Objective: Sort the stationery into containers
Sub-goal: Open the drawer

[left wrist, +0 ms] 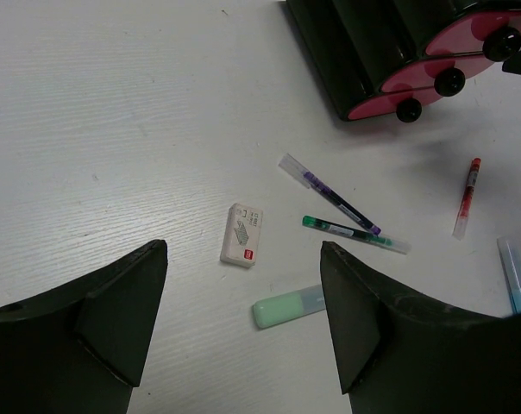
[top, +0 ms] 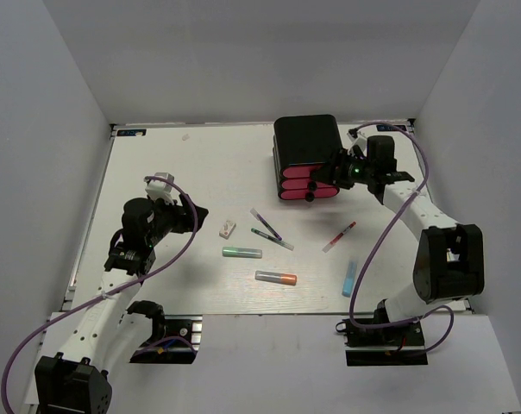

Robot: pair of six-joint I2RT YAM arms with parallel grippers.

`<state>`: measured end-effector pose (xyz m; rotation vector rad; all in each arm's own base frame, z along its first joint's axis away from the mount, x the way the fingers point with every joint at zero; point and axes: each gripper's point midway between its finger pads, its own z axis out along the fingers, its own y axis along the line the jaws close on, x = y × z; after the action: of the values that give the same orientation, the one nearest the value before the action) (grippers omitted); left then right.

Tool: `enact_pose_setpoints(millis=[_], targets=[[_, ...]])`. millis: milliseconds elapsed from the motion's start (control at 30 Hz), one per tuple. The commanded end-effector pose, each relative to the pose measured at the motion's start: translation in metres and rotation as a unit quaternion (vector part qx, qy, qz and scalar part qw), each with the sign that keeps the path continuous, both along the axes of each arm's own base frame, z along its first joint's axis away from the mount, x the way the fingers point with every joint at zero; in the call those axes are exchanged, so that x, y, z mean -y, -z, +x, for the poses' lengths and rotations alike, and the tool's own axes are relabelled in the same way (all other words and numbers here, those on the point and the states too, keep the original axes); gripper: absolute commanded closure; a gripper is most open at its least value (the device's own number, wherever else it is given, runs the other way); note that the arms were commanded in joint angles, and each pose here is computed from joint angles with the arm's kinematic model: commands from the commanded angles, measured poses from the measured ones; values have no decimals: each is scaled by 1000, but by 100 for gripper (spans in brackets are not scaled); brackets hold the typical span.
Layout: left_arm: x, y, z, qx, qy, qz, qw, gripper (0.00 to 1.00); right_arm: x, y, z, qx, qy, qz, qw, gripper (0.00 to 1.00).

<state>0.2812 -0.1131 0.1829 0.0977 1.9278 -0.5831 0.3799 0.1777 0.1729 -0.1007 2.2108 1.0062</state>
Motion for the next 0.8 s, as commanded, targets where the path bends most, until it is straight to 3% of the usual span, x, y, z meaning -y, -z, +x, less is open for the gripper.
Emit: enact_pose_setpoints(millis=[0,200,433,767], targets=[[1,-7,0,11,9,2,1000,19,-7,-11,14,-6,26,16,1000,40],[1,-7,0,11,9,2,1000,19,-9,-1,14,-23,49,22,998,41],[2,-4,0,6,9,2,1000,19,-10,-11,21,18,76,36,996,41],[2,-4,0,6,9,2,1000,20,-7,-4,20,31,98,30,994,63]])
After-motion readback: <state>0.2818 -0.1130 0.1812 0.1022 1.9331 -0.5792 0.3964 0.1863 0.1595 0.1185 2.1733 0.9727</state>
